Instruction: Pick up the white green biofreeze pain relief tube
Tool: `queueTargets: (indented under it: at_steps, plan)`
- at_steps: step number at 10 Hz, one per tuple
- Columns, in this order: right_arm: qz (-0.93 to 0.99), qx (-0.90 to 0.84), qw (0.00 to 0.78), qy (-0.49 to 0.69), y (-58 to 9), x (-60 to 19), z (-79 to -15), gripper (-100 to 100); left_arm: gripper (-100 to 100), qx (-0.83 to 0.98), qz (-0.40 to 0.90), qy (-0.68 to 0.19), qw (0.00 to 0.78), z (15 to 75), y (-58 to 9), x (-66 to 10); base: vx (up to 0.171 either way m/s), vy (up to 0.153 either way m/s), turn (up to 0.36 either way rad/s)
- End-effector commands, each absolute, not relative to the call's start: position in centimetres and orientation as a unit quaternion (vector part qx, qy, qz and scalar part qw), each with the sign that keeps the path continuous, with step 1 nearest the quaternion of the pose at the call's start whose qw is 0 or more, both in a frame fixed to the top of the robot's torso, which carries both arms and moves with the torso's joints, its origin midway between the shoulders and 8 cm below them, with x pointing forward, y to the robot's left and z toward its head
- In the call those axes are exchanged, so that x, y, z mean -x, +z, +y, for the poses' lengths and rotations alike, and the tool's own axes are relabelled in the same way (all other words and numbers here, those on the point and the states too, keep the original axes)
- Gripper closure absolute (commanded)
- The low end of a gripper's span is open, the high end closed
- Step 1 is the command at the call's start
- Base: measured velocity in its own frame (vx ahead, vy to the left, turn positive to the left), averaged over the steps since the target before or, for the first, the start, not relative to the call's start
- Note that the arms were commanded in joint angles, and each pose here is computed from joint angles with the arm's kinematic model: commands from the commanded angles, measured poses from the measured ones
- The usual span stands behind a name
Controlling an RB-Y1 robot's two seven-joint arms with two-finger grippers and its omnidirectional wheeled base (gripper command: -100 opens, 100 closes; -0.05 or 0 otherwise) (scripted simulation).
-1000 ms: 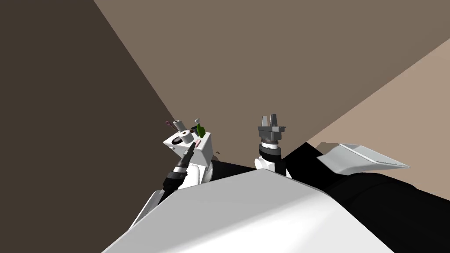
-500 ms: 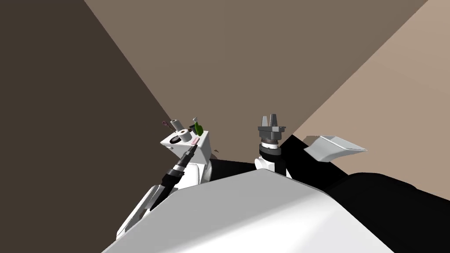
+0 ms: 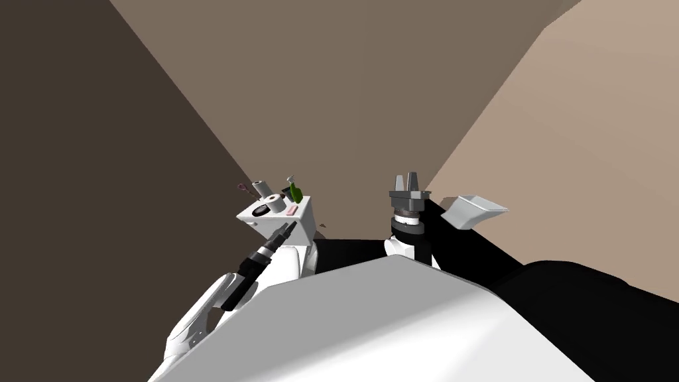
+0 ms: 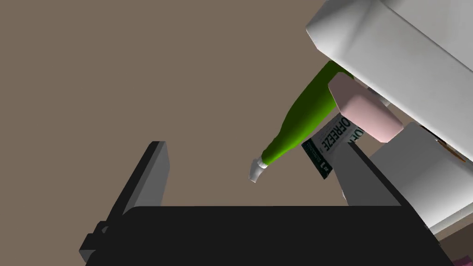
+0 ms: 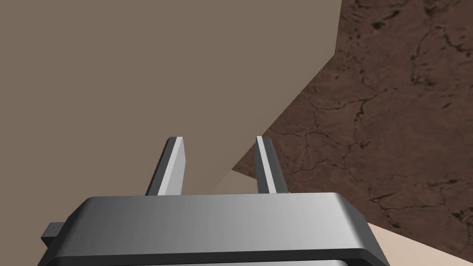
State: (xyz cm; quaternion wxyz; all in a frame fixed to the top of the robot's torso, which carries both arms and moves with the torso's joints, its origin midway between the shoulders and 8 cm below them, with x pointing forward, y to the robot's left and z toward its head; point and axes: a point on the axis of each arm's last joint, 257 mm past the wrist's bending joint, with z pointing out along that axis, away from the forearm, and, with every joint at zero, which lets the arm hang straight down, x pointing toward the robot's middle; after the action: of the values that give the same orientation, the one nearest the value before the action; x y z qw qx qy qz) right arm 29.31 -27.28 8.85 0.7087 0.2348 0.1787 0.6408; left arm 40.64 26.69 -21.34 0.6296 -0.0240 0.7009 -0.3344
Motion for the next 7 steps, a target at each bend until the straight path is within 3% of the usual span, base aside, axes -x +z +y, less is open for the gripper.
queueTargets:
  at_steps: [1, 4, 7]
  plan:
    - [0.179, -0.235, 0.709, 0.641, 8.8, -29.3, -27.3, 0, -100, 0.007, 0.716, -0.314, 0.623, 27.9, -22.4, -41.3, -0.061, 0.011, -0.126]
    - [0.179, -0.235, 0.709, 0.641, 8.9, -29.3, -27.3, 0, -100, -0.033, 0.745, -0.269, 0.609, 31.4, -23.8, -42.8, -0.088, 0.025, -0.214]
    - [0.179, -0.235, 0.709, 0.641, 8.8, -29.3, -27.3, 0, -100, -0.050, 0.762, -0.239, 0.600, 34.3, -24.4, -43.9, -0.038, 0.035, -0.176]
